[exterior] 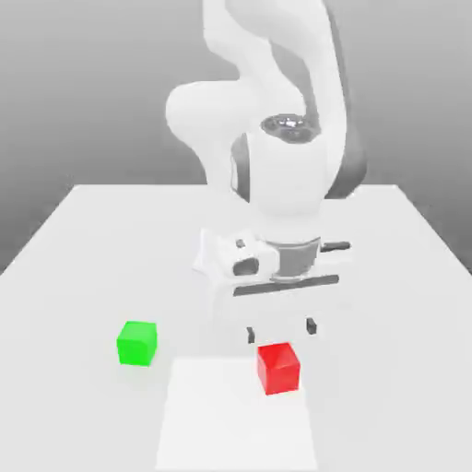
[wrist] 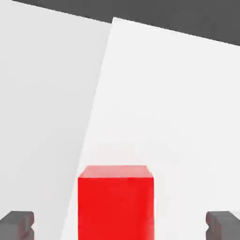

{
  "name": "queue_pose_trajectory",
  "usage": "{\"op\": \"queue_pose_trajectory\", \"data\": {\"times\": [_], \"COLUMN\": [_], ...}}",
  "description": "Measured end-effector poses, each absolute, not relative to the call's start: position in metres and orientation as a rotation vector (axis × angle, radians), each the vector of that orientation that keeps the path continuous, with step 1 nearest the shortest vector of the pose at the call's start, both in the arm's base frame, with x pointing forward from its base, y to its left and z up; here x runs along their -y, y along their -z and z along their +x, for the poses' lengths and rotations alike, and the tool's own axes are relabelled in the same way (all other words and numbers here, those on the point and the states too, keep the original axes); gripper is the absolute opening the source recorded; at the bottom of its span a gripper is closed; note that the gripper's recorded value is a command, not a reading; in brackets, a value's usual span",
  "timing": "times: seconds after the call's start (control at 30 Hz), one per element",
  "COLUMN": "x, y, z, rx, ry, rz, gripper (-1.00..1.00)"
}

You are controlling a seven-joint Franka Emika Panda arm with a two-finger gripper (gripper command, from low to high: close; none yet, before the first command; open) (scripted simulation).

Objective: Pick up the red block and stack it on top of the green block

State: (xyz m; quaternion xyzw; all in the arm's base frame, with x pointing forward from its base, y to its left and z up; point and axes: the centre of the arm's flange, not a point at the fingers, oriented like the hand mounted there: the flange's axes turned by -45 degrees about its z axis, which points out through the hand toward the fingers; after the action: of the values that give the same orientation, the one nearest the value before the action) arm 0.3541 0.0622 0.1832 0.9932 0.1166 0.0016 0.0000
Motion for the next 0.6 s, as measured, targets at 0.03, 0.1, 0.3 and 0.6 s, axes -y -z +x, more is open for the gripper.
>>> {"op": "queue_pose_trajectory", "data": {"times": [0.03,0.1,0.3,0.6], "x": [-0.062,-0.062,-0.063,-0.062], "y": [-0.174,-0.155,-0.148,-0.203], "z": [0.354,0.352,0.352,0.351], "rx": [-0.367,-0.369,-0.370,-0.372], "ry": [-0.003,-0.001,0.000,0.000], "rz": [3.120,3.120,3.120,3.119], "gripper": [0.00,0.00,-1.00,-1.00]}}
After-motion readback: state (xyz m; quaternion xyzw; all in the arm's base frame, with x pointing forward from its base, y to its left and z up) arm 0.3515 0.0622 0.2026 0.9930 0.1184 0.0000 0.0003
